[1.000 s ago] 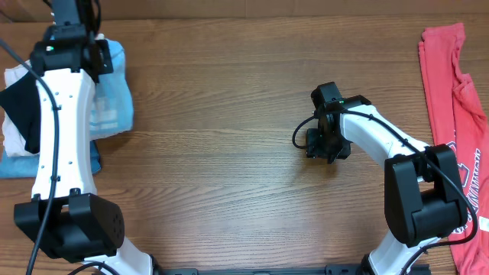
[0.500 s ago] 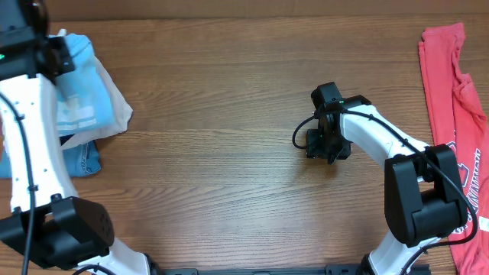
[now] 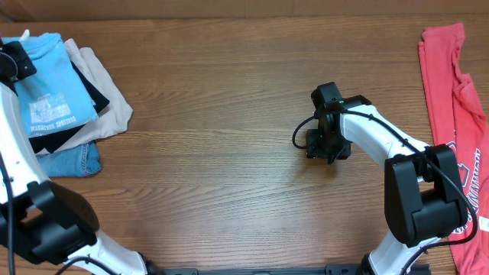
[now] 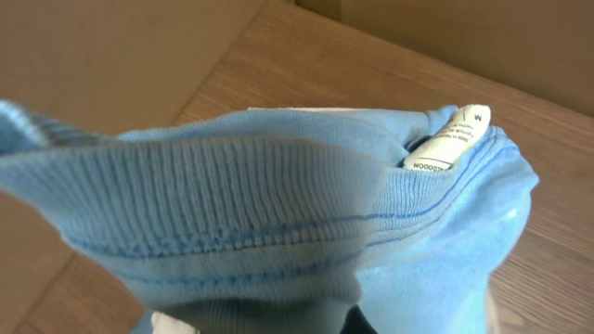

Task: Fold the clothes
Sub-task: 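Release the bundle and withdraw the left gripper from the stack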

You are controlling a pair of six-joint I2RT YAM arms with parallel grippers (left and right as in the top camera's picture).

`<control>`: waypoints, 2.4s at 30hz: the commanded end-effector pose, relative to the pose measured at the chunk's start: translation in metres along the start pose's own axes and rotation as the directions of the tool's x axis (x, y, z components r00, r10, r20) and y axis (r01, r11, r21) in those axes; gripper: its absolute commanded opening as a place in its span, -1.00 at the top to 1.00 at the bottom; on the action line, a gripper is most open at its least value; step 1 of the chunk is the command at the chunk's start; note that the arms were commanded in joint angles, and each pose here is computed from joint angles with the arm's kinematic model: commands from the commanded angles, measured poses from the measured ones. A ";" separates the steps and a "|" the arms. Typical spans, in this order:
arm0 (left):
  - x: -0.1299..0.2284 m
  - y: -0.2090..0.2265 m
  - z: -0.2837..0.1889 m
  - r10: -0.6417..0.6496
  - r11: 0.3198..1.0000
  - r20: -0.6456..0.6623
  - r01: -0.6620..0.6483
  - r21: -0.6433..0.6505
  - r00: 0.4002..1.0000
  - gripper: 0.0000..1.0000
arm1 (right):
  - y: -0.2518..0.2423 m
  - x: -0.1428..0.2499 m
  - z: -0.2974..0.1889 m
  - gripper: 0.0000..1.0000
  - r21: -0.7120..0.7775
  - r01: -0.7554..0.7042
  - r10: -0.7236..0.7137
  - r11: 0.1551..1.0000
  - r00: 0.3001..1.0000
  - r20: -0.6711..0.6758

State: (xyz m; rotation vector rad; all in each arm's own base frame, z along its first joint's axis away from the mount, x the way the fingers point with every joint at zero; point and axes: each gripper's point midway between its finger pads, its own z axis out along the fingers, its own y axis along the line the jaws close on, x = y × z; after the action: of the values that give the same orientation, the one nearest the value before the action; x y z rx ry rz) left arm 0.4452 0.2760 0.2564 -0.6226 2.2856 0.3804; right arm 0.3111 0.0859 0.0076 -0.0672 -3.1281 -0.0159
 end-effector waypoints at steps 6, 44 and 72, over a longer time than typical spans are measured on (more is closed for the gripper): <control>0.007 0.011 0.038 -0.009 1.000 -0.029 0.009 0.008 1.000 0.74 | -0.001 0.000 0.001 -0.09 0.000 -0.010 0.010 1.000 1.000 -0.001; 0.032 -0.251 -0.170 0.409 0.709 0.086 -0.375 0.597 0.909 -1.00 | 0.043 -0.148 -0.225 -1.00 -0.102 0.142 -0.061 0.985 0.826 0.560; 0.173 -0.140 -0.298 0.348 0.763 0.189 -0.394 0.513 0.918 -1.00 | -0.028 0.036 -0.289 -1.00 -0.239 0.021 0.182 0.971 0.583 0.791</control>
State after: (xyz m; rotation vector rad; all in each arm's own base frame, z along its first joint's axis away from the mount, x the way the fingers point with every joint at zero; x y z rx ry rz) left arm 0.2636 -0.0363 0.3523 0.1463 2.2857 -0.1332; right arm 0.3001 0.0673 0.3031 -0.2354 -3.9774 -0.4617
